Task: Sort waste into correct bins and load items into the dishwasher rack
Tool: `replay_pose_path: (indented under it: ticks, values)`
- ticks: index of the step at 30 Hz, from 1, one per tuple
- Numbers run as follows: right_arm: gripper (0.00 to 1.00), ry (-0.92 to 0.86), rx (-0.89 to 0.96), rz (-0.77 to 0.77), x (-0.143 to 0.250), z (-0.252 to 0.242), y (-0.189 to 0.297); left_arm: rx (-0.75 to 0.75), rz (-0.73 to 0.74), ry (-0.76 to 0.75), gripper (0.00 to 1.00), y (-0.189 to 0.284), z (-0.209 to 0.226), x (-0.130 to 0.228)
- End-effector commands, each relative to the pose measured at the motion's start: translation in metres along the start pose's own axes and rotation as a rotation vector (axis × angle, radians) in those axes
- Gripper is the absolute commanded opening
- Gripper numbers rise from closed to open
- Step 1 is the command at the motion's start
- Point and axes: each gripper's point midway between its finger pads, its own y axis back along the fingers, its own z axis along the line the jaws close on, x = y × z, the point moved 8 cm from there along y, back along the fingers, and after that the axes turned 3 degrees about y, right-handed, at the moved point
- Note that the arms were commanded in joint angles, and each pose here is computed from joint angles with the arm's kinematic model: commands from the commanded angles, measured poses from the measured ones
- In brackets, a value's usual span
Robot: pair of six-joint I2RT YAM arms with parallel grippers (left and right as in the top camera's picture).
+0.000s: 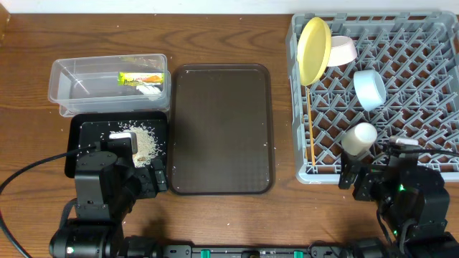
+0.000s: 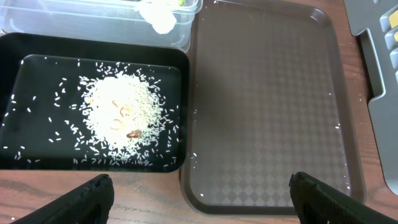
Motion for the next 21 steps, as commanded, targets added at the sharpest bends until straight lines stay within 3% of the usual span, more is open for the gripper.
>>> replay_pose_path:
  ticks: [1,12,21]
  values:
    - [0.99,0.007,0.022,0.031,0.006,-0.003,-0.001,-0.001,0.006,-0.015,0.93,-0.002,0.000,0.001]
    - [0.99,0.038,0.074,0.111,0.022,-0.010,0.000,-0.001,0.006,-0.015,0.93,-0.002,0.000,0.001]
    - [0.99,-0.008,0.052,-0.192,0.017,-0.016,-0.013,-0.001,0.006,-0.015,0.93,-0.002,0.000,0.001]
